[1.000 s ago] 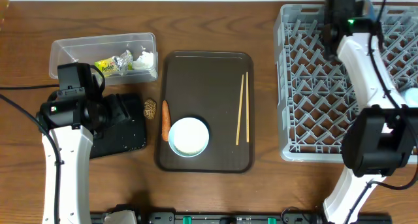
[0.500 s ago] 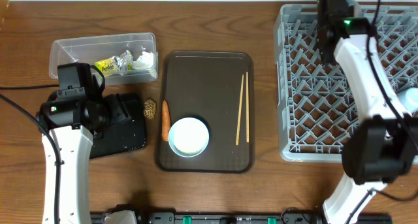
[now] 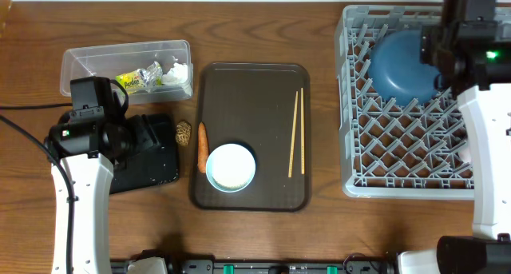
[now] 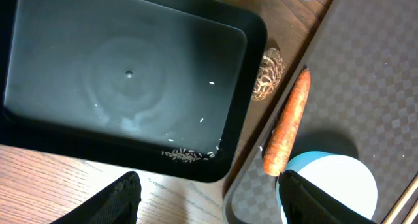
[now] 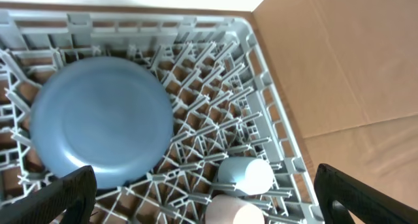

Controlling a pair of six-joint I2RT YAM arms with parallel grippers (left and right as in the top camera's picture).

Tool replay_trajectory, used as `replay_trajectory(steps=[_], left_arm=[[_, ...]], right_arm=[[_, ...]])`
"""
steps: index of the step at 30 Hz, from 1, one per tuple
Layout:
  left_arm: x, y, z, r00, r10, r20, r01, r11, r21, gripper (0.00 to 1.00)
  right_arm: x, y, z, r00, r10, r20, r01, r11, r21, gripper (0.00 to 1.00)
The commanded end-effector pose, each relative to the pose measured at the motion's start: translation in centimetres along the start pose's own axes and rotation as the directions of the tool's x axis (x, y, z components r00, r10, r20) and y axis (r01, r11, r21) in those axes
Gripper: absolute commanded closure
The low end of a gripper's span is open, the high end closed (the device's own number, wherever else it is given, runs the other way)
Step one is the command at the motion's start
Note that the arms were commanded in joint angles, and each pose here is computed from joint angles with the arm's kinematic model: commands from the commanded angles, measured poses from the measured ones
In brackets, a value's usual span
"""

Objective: Sort waste into correct bins and load items into the dishwasher rack
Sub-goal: 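Lower the blue bowl into the dish rack's upper area and release, then reach the left gripper to the white rice bowl and grasp it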

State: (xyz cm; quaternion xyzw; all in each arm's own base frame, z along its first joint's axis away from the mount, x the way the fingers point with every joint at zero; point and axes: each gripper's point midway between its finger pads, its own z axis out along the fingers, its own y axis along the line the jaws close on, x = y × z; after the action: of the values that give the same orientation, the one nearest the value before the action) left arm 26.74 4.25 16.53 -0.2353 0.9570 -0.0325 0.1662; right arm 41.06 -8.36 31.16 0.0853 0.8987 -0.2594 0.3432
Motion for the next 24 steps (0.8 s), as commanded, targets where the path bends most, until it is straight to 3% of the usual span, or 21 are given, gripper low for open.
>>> replay_trajectory(steps=[1,6,12,20,24], left_arm=[[0.0,0.2,0.1,1.0,-0.01,-0.002,0.009,1.0,-0.007,0.31],[0.0,0.2,0.1,1.0,-0.01,-0.002,0.009,1.0,-0.007,0.31],[0.0,0.2,0.1,1.0,-0.01,-0.003,0.01,1.0,-0.007,0.31],[0.3,0.3,0.0,1.0,-0.01,-0.014,0.01,1.0,-0.011,0.3],[0.4,0.2,0.0,1.0,-0.009,-0.019,0.009,1.0,-0.006,0.3]], right_arm=[[0.3,1.7,-0.4,1.0,0.014,-0.009,-0.015,0.992,-0.122,0.01],[1.0,6.3,-1.6,0.999,-0.002,-0.035,-0.012,0.92,-0.391,0.01],[2.2,14.3,-7.4,0.996,-0.08,-0.036,0.022,0.62,-0.784,0.03],[6.4,22.1,-12.6,0.956,-0.294,-0.014,0.125,0.448,-0.885,0.05],[9.1,26.2,-13.6,0.918,-0.394,-0.038,0.145,0.425,-0.894,0.06]])
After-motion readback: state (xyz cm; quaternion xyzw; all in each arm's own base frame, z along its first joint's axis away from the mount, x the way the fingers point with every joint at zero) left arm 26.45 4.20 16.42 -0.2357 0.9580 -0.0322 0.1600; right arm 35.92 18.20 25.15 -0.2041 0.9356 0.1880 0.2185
